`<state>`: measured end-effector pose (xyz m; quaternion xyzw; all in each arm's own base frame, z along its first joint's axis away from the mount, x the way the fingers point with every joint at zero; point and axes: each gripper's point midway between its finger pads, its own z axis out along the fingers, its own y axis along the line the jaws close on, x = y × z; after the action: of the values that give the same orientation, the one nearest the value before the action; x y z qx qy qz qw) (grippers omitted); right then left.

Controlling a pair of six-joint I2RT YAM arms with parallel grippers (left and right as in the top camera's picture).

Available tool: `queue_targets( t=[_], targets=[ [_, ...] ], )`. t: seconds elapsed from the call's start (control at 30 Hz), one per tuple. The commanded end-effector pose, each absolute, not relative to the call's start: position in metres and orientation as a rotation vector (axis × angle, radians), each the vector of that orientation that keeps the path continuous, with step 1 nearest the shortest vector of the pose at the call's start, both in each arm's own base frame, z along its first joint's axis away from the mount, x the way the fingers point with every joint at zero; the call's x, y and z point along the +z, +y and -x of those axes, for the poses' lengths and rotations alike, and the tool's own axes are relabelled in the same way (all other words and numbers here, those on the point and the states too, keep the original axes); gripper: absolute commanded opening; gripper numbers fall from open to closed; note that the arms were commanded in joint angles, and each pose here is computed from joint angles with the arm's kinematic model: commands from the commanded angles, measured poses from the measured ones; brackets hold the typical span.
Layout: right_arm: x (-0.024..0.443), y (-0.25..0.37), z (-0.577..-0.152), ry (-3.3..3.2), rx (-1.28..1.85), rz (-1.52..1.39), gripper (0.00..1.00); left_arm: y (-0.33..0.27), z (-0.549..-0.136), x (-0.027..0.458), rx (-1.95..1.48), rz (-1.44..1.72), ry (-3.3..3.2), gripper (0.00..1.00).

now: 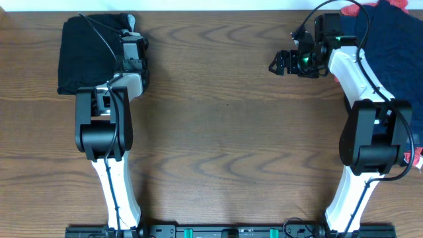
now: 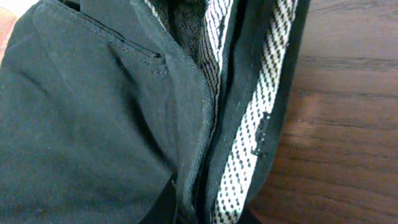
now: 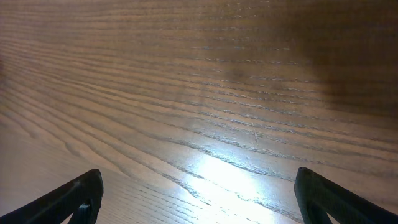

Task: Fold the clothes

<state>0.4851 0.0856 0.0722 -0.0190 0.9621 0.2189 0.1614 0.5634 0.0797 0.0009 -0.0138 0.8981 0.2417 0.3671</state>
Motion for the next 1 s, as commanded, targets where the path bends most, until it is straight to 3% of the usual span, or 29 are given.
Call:
queue_targets(
  t=[0.0,0.13,0.2,0.43,0.6,0.77,0.97],
  targets=[
    [0.076,0.091,-0.489,2.733,0.617,0.089,0.96,0.054,-0.529,-0.073,0.540,-0.086,2.496,0.08],
    [0.076,0.090,-0.489,2.730,0.613,0.090,0.96,0.055,-0.531,-0.067,0.545,-0.081,2.486,0.80],
    [0.077,0.091,-0.490,2.725,0.613,0.092,0.98,0.053,-0.534,-0.055,0.541,-0.079,2.469,0.98],
    [0.078,0.091,-0.495,2.706,0.611,0.098,0.99,0.030,-0.547,0.040,0.504,-0.087,2.339,0.98],
    [0.090,0.091,-0.498,2.682,0.605,0.115,0.99,0.006,-0.526,0.113,0.412,0.007,2.304,0.98],
    [0.145,0.087,-0.492,2.616,0.538,0.210,0.99,-0.020,-0.477,0.165,0.301,0.135,2.340,0.98],
    [0.231,0.053,-0.468,2.512,0.244,0.195,0.99,-0.055,-0.421,0.217,0.209,0.110,2.347,0.98]
  ],
)
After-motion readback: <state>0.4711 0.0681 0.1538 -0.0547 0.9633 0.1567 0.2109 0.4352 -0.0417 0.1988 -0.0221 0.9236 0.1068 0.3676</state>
